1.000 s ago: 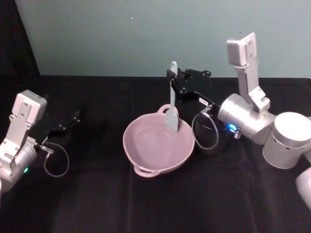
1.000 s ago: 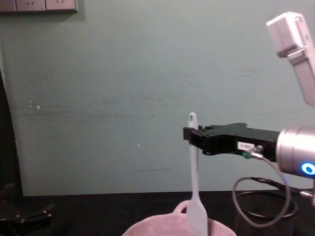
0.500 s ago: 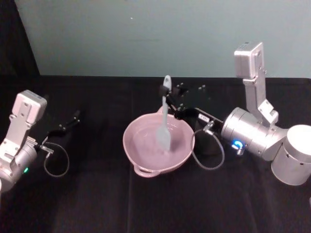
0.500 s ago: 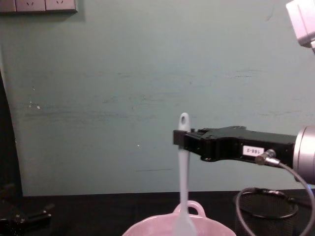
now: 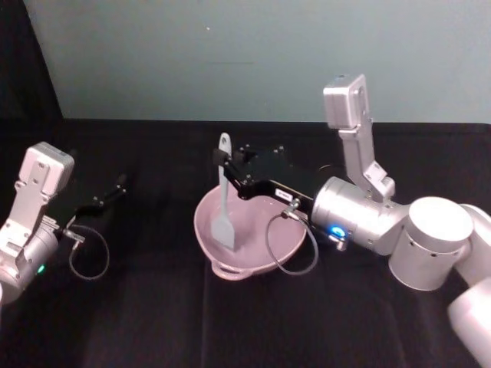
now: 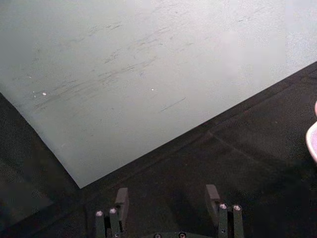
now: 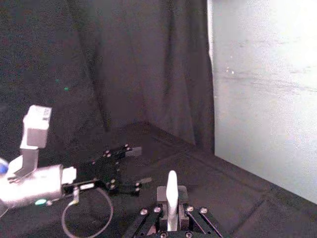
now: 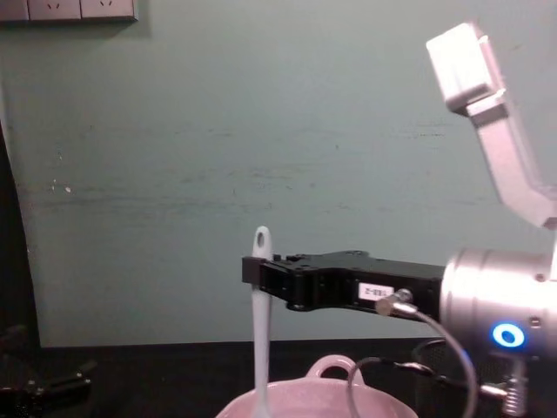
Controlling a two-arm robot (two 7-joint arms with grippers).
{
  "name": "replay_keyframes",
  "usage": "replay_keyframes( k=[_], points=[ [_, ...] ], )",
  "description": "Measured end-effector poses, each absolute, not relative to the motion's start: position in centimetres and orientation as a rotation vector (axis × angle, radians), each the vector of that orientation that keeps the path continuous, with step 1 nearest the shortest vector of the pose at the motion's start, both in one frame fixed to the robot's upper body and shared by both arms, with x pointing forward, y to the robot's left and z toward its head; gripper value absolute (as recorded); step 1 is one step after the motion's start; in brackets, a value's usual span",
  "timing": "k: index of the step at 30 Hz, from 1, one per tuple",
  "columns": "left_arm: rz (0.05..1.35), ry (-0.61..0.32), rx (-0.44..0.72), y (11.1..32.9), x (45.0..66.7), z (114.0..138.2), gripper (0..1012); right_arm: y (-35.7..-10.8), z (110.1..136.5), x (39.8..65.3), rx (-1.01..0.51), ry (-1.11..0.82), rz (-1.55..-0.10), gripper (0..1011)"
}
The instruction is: Use the one hand to pick up the spoon and stir the clear water in the bowl.
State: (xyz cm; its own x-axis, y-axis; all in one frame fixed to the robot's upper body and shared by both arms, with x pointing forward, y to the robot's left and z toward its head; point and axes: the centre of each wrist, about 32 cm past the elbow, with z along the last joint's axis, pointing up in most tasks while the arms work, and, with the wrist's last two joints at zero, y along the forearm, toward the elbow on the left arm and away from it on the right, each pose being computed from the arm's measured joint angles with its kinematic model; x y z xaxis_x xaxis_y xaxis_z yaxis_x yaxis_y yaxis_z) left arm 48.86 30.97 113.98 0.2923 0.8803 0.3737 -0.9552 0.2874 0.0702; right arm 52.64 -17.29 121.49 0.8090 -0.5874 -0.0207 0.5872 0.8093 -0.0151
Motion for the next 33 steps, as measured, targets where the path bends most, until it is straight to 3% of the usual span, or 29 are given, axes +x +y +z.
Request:
replay_keyframes(
  k=[16,26,33],
  points=[
    [1.248,-0.285,0.304,31.0,48.9,114.0,1011,-16.7,120.2,55.2,0.052,-0.018,-0.79,126],
    [1.248,-0.285,0.304,31.0,48.9,114.0,1011,-19.2,120.8,55.1,0.018,-0.068,-0.865,126],
    [1.248,-0.285,0.304,31.0,48.9,114.0,1011,-20.9,121.3,53.5,-0.021,-0.089,-0.853,126]
  ],
)
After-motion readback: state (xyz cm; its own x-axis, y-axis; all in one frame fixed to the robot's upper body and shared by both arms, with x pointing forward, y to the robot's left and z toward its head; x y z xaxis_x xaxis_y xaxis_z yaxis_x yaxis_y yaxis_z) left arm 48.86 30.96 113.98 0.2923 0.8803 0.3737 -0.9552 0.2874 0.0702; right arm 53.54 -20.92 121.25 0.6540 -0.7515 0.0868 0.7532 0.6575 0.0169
